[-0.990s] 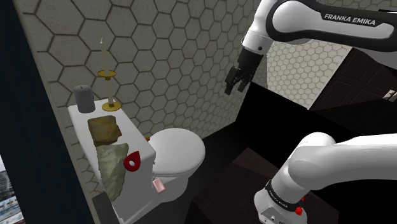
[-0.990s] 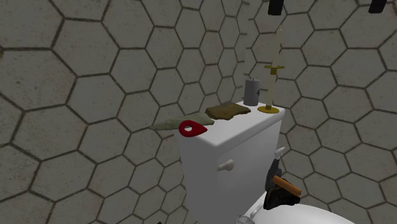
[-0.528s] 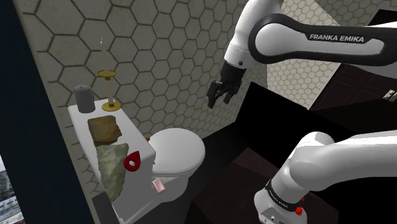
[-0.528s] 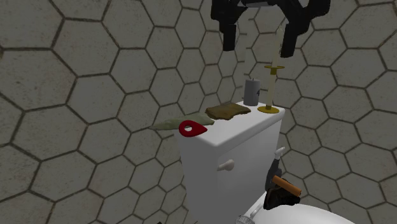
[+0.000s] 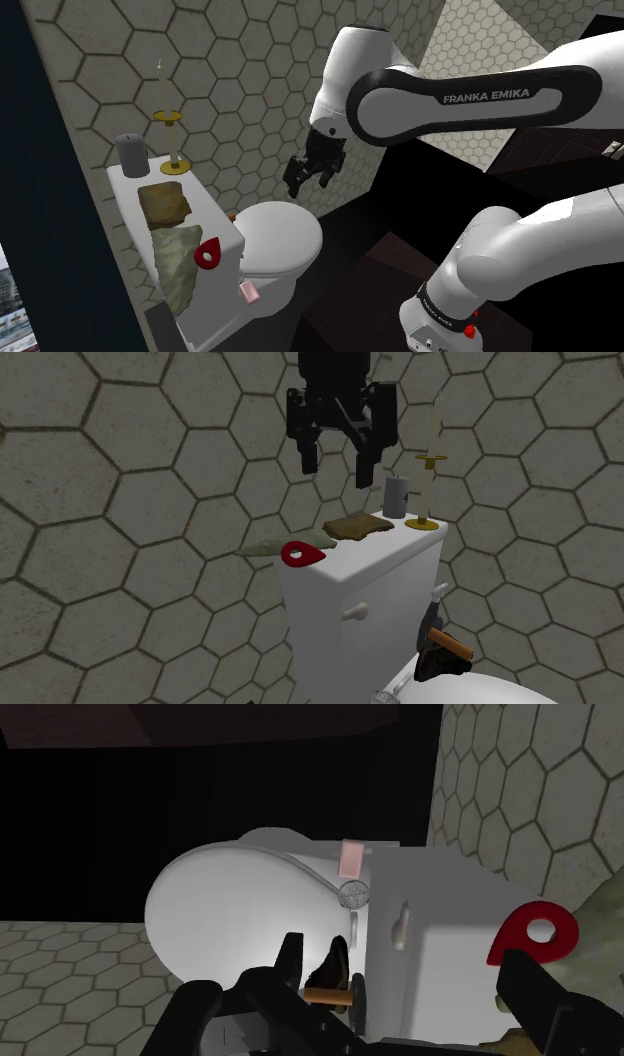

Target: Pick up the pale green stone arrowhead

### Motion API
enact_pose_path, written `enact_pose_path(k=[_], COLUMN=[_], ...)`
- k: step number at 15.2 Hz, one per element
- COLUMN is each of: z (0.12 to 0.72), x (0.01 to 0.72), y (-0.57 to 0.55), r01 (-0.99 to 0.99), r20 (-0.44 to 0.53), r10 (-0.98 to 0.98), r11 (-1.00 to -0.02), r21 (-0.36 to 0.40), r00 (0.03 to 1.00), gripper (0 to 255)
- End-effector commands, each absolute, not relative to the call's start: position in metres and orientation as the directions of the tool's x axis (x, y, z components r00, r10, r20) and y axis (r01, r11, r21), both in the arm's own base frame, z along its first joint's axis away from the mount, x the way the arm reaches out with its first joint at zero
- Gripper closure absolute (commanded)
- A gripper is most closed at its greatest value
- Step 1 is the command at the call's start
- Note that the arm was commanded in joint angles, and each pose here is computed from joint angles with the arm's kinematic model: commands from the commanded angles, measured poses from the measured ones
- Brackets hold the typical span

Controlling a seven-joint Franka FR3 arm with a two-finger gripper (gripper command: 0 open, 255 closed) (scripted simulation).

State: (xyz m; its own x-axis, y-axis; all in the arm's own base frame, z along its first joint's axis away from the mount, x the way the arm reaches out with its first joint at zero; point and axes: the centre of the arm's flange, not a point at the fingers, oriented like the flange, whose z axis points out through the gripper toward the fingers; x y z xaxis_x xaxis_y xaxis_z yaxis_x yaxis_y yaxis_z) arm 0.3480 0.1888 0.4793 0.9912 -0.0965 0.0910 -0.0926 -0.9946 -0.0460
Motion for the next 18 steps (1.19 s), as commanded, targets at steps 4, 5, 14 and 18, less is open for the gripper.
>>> enact_pose_path(k=[4,5,14,18], z=[0.446,0.439,0.376,0.347], x=[0.356,0.359,0.380,0.391], y=[0.249,0.261,0.363,0.408], r01=[-0.109,-0.112,-0.139,-0.152], r20=[0.101,0.103,0.120,0.127], r10=[-0.112,-0.114,-0.139,-0.150], r11=[-0.993,-0.993,-0.990,-0.988], r21=[-0.034,-0.031,-0.006,0.005], r00=[0.989,0.988,0.983,0.981], gripper=[0,0,0,0])
